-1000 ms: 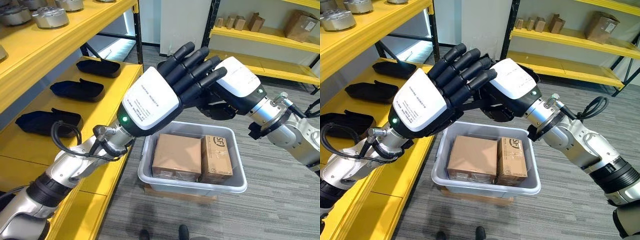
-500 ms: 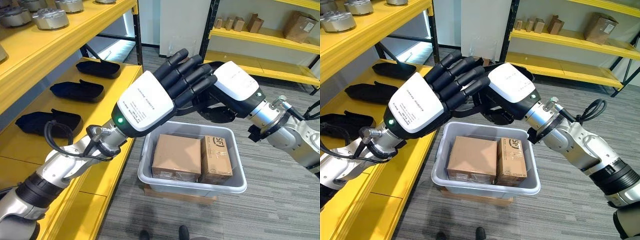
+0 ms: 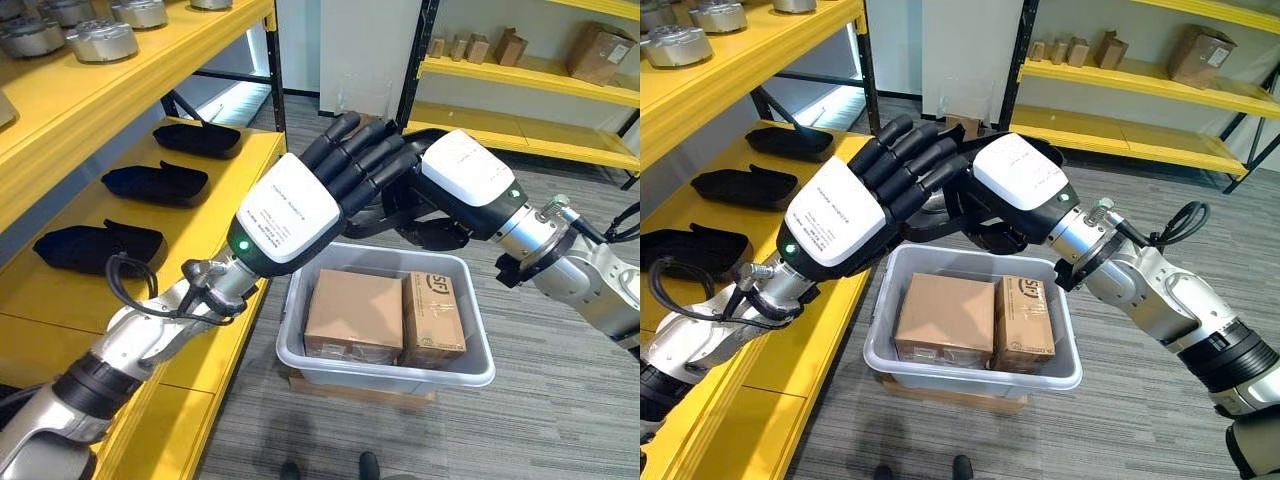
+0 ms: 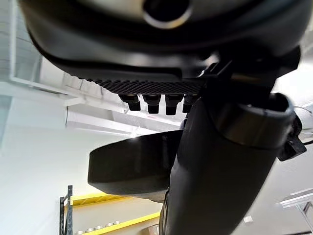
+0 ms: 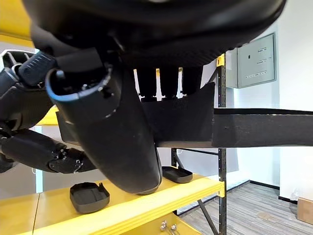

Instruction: Move parts from the plastic box to the shelf.

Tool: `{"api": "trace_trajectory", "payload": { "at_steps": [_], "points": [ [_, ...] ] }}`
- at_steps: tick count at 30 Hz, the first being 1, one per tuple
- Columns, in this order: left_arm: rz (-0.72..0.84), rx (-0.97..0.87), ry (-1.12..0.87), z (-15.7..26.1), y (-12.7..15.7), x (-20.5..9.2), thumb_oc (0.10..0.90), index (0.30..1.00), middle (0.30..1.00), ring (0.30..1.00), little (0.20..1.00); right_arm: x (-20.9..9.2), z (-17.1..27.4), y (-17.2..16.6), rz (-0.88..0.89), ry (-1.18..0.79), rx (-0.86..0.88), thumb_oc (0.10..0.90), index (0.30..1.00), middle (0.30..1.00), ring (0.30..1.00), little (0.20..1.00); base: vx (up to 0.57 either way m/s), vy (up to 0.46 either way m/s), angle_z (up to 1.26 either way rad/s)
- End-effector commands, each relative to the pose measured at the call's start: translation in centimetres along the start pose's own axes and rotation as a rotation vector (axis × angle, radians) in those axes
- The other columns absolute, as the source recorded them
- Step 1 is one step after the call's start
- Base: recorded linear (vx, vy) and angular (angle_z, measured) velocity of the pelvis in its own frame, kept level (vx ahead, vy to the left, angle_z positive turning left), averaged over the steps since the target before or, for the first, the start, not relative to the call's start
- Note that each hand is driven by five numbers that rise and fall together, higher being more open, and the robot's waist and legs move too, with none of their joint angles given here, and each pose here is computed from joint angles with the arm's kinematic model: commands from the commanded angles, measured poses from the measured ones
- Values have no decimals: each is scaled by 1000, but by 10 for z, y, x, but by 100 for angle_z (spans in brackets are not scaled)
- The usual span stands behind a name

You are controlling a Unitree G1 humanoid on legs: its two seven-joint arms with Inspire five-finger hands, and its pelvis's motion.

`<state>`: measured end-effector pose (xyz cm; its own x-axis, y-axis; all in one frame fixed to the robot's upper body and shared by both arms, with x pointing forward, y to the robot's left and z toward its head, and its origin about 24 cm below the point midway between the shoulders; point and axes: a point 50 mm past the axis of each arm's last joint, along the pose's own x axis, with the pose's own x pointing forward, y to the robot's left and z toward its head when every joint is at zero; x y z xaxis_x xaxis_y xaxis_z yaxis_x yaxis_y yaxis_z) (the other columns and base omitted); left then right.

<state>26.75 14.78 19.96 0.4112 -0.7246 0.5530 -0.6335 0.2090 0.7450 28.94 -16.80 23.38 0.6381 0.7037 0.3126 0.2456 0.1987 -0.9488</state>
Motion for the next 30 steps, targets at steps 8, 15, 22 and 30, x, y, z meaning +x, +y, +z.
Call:
{"api": "trace_trajectory", "payload": {
  "at_steps": [8, 15, 22, 30],
  "points": [
    [87, 6, 81, -15, -3, 19, 400, 300, 300, 300, 300, 15, 2, -41, -253, -27, -17, 400, 300, 300, 300, 300, 9, 0, -4],
    [83, 20, 91, -18, -4, 20, 400, 300, 300, 300, 300, 16, 3, -42, -258, -32, -13, 400, 300, 300, 300, 300, 5, 1, 0],
    [91, 40, 106, -23, -1, 18, 400, 300, 300, 300, 300, 15, 3, -42, -265, -30, -12, 400, 300, 300, 300, 300, 5, 1, 0],
    [99, 48, 100, -23, 1, 18, 400, 300, 300, 300, 300, 14, 4, -43, -279, -29, 4, 400, 300, 300, 300, 300, 0, 0, 0]
  ]
}}
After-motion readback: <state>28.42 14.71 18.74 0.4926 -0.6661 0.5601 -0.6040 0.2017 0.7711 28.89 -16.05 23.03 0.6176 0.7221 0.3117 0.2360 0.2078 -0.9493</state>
